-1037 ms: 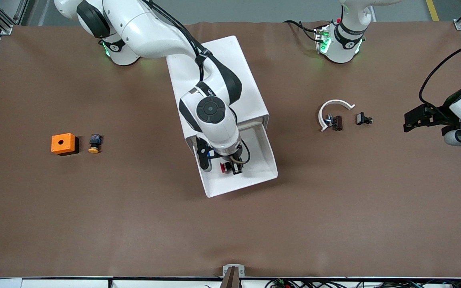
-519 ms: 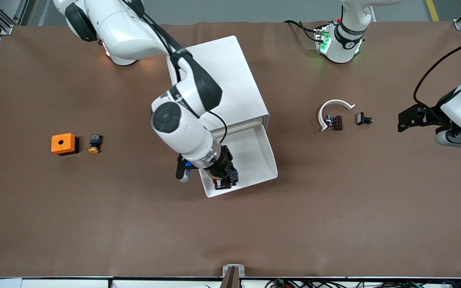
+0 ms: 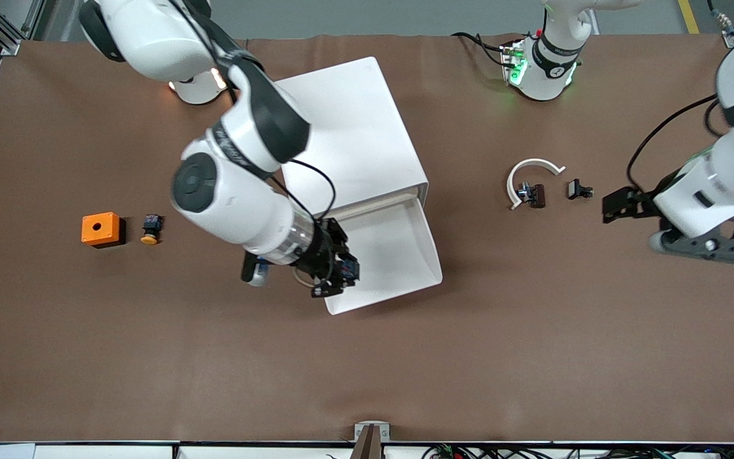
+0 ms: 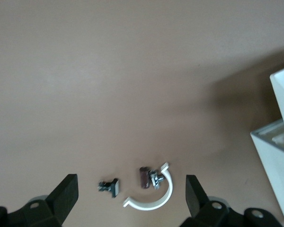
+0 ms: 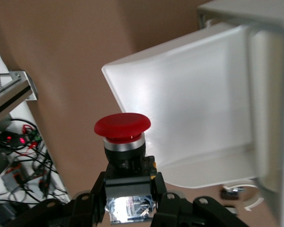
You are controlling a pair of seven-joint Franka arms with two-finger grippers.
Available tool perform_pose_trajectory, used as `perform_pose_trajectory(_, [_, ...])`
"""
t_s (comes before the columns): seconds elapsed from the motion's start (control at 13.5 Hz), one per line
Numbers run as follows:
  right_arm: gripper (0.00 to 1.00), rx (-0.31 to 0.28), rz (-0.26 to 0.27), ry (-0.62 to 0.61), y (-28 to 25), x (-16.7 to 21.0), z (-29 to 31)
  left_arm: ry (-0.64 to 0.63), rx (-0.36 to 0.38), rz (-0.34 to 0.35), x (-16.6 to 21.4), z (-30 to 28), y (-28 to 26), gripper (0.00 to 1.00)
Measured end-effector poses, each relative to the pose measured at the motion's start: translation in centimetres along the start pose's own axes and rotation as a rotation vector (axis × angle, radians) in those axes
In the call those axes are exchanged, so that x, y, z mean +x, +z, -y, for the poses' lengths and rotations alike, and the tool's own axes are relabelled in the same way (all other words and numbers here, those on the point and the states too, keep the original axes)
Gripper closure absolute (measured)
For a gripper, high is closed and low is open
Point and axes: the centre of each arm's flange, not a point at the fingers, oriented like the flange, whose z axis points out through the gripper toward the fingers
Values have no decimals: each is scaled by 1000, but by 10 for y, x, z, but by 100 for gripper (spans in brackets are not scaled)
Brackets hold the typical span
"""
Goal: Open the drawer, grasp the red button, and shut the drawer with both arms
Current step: 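Lift the red button out with the right gripper, then carry the red button beside the yellow button while the left gripper reaches drawer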
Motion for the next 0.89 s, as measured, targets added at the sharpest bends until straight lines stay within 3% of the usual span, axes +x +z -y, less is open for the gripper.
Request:
perform_pose_trajectory(0.15, [58, -106, -18, -189, -37, 21, -7, 8, -8, 0, 14, -18, 22, 0])
perform_pose_trajectory(0.37, [58, -246, -41, -494, -79, 52, -21, 8, -86, -3, 31, -36, 50, 0])
perform_pose_trajectory(0.67, [58, -424, -141, -877, -129, 95, -41, -3, -183, -20, 57, -52, 96, 0])
perform_pose_trajectory(0.89, [58, -509, -127, -1153, -174, 139, -44, -42, -237, -75, 79, -75, 130, 0])
